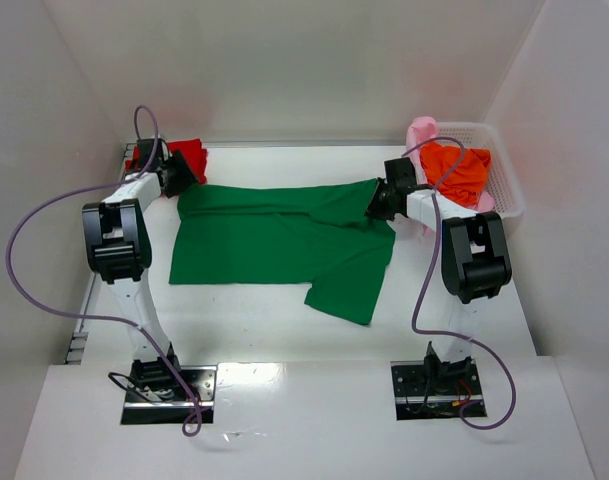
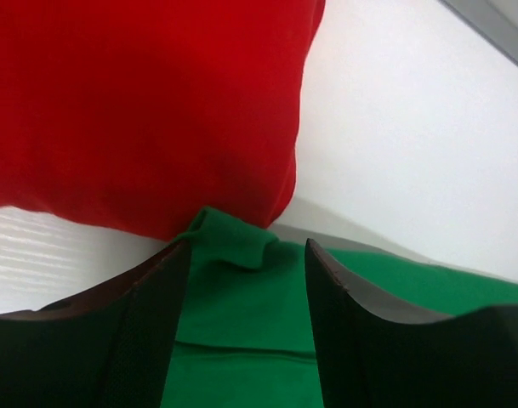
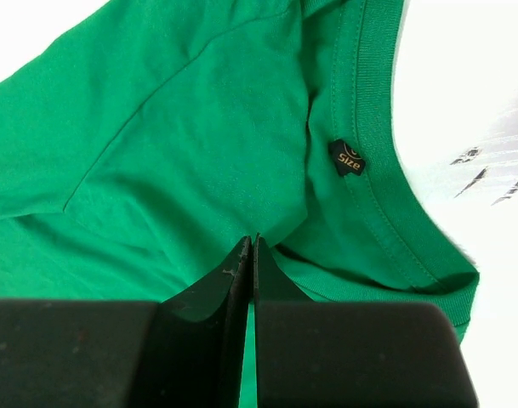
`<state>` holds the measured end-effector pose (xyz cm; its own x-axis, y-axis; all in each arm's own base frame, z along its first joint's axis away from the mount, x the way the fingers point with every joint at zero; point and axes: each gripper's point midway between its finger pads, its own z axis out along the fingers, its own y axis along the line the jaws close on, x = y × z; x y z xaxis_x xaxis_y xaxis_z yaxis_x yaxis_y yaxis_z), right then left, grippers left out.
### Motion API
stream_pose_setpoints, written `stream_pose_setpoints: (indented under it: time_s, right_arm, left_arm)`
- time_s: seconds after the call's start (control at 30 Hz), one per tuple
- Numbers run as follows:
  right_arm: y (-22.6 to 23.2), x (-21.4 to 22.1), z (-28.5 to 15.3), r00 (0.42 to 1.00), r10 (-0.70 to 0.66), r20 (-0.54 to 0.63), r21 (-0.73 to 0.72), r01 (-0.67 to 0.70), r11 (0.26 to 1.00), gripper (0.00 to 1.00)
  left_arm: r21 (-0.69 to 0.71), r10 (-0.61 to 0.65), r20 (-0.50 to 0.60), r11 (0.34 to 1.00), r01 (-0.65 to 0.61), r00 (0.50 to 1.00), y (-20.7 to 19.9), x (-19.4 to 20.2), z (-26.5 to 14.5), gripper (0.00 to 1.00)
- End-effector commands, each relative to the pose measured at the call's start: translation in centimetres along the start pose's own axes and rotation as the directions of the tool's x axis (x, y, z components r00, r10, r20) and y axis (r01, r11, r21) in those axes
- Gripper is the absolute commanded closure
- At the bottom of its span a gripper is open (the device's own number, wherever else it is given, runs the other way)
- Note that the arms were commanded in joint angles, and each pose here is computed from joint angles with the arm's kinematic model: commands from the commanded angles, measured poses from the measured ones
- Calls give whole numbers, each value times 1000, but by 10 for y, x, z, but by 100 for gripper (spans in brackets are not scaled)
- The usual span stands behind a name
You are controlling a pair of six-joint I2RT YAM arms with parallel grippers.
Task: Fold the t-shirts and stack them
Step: Fold the flattened tshirt in 1/3 of the way
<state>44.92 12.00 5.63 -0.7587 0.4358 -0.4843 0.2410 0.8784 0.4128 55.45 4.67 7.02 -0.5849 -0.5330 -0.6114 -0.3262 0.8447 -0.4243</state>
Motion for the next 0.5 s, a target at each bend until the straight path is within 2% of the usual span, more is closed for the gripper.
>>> stream_pose_setpoints:
  time_s: [0.0, 0.07, 0.17, 0.27, 0.33, 0.47]
  right_arm:
    - [6, -12, -13, 999, 2, 45, -6, -2, 1000, 94]
    - [6, -11, -13, 999, 2, 44, -5, -2, 1000, 94]
    - [2, -6, -9, 1000, 3, 30, 4, -3, 1000, 94]
    - [0, -4, -6, 1000, 4, 22, 10, -4, 1000, 94]
    - [-2, -1, -6, 1000, 4, 17, 13, -4, 1000, 94]
    - [-3, 0, -5, 1000, 4, 15, 15, -5, 1000, 94]
  left_arm:
    - [-23, 30, 75, 999, -29, 997, -2, -29, 1, 37]
    - [-40, 25, 84, 999, -21, 996, 4, -32, 0, 44]
    - [-53, 17, 100, 999, -11, 995, 5, -37, -3, 60]
    - [-62, 10, 99, 998, -4, 995, 10, -39, -2, 65]
    - [-74, 0, 94, 997, 7, 996, 13, -37, 0, 62]
    - [-82, 0, 97, 997, 8, 995, 14, -38, 0, 46]
